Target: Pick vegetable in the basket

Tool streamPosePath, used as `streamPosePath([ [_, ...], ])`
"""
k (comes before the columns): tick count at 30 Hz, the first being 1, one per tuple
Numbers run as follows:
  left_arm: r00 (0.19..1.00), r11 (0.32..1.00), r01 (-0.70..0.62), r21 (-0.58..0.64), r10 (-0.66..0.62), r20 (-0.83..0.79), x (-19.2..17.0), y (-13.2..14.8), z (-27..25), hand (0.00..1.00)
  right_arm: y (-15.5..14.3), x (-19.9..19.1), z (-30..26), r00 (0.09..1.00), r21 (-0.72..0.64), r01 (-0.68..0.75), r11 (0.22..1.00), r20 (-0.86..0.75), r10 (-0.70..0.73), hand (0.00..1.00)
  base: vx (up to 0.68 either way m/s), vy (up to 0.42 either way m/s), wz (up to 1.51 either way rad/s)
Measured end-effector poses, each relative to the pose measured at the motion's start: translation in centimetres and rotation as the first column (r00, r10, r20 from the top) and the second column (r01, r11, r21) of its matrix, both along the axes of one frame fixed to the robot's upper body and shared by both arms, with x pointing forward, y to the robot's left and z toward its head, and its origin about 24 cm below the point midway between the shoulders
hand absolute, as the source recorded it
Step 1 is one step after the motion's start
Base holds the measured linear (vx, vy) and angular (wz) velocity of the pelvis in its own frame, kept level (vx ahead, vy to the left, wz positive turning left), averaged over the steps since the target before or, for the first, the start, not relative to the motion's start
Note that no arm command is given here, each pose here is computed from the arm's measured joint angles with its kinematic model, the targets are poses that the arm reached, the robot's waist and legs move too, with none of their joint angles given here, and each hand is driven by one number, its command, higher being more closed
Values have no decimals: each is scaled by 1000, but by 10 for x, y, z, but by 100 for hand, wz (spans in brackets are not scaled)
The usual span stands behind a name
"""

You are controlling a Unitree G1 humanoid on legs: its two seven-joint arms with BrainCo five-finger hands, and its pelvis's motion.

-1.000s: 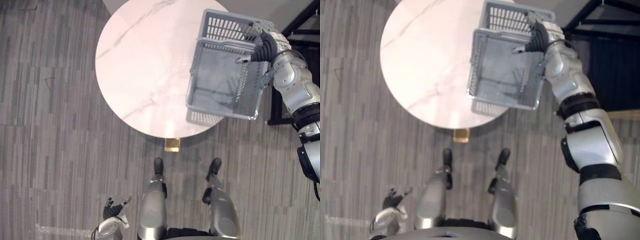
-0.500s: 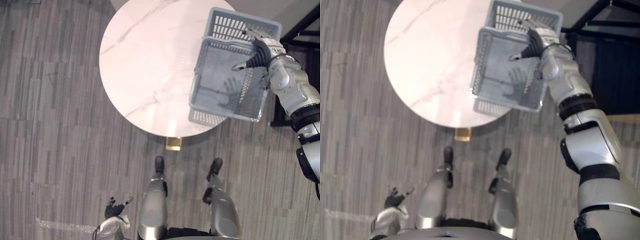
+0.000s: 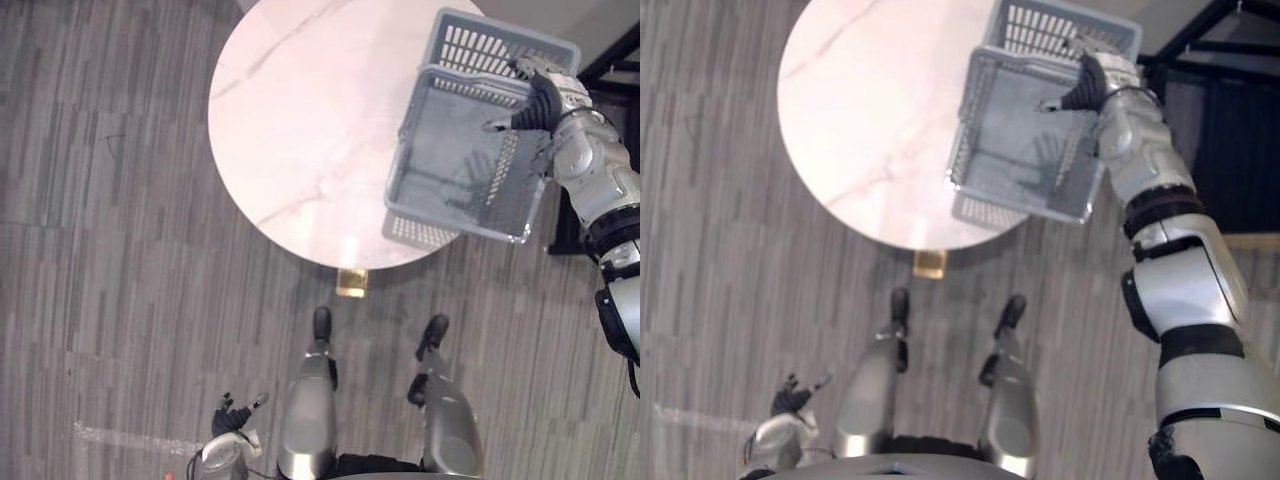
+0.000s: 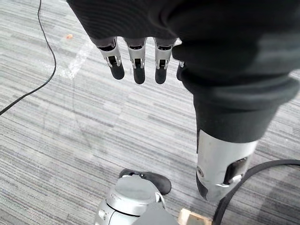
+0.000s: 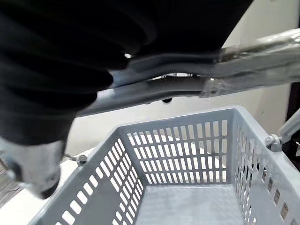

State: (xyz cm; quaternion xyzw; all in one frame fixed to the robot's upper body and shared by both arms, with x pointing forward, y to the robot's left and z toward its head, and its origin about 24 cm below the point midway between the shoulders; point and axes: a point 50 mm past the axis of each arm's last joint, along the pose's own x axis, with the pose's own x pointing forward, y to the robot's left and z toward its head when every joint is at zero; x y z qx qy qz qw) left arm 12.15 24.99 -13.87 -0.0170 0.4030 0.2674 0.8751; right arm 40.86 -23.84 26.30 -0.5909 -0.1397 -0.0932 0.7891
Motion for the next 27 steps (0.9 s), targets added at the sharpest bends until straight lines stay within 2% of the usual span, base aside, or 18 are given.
streamPosePath([
  [15,1000,1000,27,1,-27,-5,1,-3,0,0,0,1,-3,1000,-45,8,999,-26,-9,100,-1,-1,0],
  [23,999,999,49,8,-49,0,7,-5,1,0,12,1,-22,990,-171,-72,983,-130,50,100,2,6,12],
  [27,997,997,81,18,-81,-20,9,-6,1,0,35,-2,-37,970,-279,-190,941,-201,136,100,-22,13,5],
])
